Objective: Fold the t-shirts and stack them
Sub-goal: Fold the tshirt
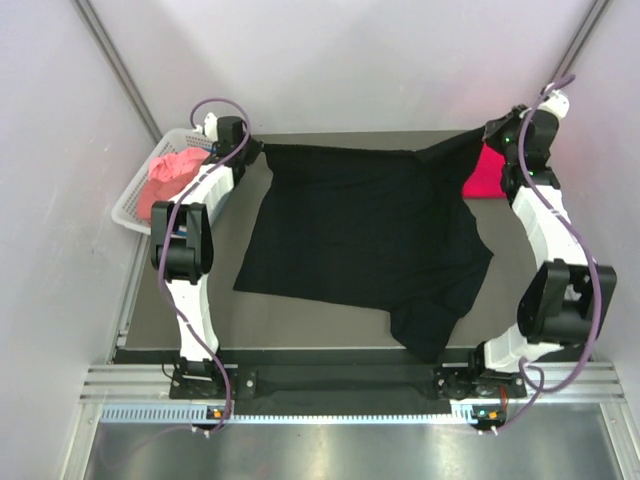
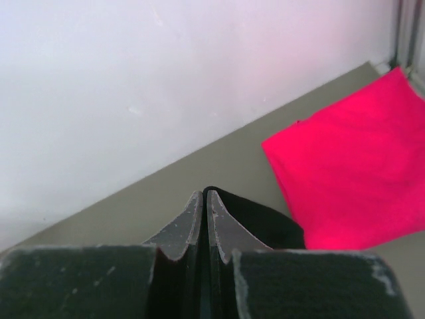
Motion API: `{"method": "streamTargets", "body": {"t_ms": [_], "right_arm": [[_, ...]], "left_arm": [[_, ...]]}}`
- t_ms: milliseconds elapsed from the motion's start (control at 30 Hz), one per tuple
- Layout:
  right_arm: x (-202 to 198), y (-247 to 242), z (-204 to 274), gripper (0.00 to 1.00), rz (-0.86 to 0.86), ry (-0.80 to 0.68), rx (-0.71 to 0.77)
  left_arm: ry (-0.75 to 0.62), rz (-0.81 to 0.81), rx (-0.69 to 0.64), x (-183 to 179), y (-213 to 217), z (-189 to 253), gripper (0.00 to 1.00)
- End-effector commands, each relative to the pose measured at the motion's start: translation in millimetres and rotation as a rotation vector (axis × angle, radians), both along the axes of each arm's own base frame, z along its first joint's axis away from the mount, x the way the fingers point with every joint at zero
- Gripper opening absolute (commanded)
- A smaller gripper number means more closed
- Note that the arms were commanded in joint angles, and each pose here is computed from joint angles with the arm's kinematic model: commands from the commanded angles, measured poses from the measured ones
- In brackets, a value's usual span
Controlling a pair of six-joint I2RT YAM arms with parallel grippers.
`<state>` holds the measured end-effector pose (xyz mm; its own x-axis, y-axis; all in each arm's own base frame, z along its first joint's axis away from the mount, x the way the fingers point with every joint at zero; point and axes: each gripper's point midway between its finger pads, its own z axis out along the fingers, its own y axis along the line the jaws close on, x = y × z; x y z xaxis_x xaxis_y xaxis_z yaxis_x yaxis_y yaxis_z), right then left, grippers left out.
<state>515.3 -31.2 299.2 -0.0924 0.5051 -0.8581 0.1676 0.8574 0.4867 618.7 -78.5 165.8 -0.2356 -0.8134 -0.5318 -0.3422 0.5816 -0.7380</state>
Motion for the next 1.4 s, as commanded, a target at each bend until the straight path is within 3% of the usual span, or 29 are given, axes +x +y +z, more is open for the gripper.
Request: {"method": "streamTargets", "body": {"t_ms": [0, 333, 700, 1000, 1200, 1367], "right_arm": [[-24.2, -13.3, 56.0, 0.0, -0.083, -0.131, -0.043], [-55.6, -12.8, 41.9, 0.0, -0.101, -0.087, -0.076], [-13.4, -21.7, 14.9, 0.0, -0.096, -0.054, -0.171], [29.5, -21.3, -8.0, 0.0, -0.065, -0.014, -0.165], [32.7, -15.1, -34.6, 0.0, -0.004, 0.085, -0.176], [12.5, -15.1, -69.2, 0.0, 0.019, 0.215, -0.164]], "left_arm": [[-0.114, 0.002, 0.007, 3.5, 2.8, 41.8, 0.0], [-0.128, 0.004, 0.015, -3.5, 0.3, 48.1, 0.0], [-0.202, -0.01, 0.064, 23.2, -0.2, 66.3, 0.0], [-0.207, -0.002, 0.108, 46.0, 2.3, 70.5, 0.0], [-0.18, -0.055, 0.127, 45.1, -4.4, 60.5, 0.0], [-0.147, -0.141, 0.166, 24.9, -11.5, 50.0, 0.0]]}}
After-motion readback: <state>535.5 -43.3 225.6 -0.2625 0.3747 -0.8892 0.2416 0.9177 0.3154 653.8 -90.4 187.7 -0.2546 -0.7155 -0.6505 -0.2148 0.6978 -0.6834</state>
